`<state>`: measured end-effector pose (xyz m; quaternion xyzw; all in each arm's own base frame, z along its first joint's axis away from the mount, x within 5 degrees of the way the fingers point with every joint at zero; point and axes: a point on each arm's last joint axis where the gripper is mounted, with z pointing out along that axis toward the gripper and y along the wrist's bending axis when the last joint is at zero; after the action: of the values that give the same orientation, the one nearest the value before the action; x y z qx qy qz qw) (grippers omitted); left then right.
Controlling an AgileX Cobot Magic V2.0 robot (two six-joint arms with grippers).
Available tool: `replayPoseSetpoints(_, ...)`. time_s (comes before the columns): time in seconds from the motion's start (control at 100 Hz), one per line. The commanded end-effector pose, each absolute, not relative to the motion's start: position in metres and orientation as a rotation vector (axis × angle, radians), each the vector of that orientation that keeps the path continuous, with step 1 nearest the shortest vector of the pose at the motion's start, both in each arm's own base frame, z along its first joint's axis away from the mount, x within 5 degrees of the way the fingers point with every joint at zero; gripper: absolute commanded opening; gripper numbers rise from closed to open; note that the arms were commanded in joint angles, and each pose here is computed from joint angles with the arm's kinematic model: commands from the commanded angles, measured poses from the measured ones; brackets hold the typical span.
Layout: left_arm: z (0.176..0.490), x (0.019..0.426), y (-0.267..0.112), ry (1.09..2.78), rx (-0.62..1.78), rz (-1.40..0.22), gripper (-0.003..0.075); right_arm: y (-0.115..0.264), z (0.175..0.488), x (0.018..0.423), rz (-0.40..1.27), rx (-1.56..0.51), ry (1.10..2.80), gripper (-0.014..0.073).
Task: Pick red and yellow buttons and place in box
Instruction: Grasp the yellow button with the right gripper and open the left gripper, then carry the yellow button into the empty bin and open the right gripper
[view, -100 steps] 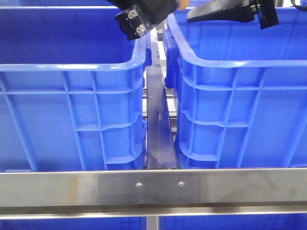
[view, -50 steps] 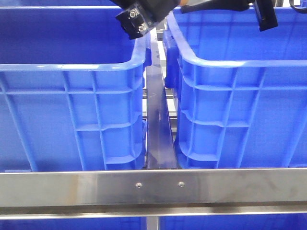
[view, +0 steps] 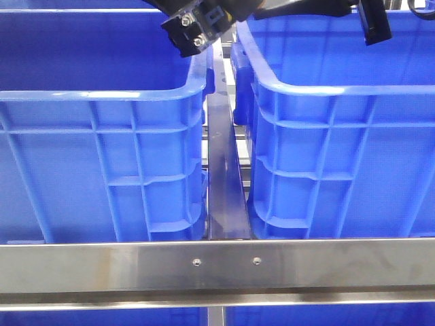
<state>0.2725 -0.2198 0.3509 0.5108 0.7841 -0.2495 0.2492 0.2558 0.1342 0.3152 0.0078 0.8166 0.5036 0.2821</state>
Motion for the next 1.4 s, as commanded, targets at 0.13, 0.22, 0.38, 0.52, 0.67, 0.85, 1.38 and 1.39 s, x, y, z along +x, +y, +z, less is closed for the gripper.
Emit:
replayPoseSetpoints(0.13, 0.382, 0.261, -0.220, 2.030, 1.344, -0.730, 0.0655, 0.131, 0.339, 0.252, 1.423, 0.015, 2.089, 0.0274)
replayPoseSetpoints(0.22, 0.388, 0.260, -0.220, 2.018, 1.354, -0.732, 0.0655, 0.121, 0.342, 0.254, 1.419, 0.034, 2.075, 0.0274)
replayPoseSetpoints(0.38, 0.401, 0.260, -0.220, 1.975, 1.348, -0.724, 0.0655, 0.090, 0.352, 0.262, 1.350, 0.084, 2.008, 0.0274)
replayPoseSetpoints(0.52, 0.405, 0.260, -0.220, 1.960, 1.344, -0.721, 0.0654, 0.058, 0.363, 0.272, 1.256, 0.135, 1.939, 0.0274)
replayPoseSetpoints(0.67, 0.405, 0.260, -0.220, 1.960, 1.344, -0.721, 0.0654, 0.037, 0.368, 0.279, 1.101, 0.125, 1.889, 0.0274)
replayPoseSetpoints(0.85, 0.405, 0.260, -0.220, 1.960, 1.344, -0.721, 0.0654, 0.025, 0.367, 0.287, 0.878, 0.094, 1.848, 0.0274)
replayPoseSetpoints(1.38, 0.406, 0.260, -0.220, 1.959, 1.344, -0.721, 0.0652, 0.006, 0.356, 0.305, 0.405, -0.089, 1.814, 0.0274)
replayPoseSetpoints(1.39, 0.406, 0.260, -0.220, 1.959, 1.344, -0.721, 0.0652, 0.006, 0.355, 0.306, 0.402, -0.091, 1.816, 0.0274)
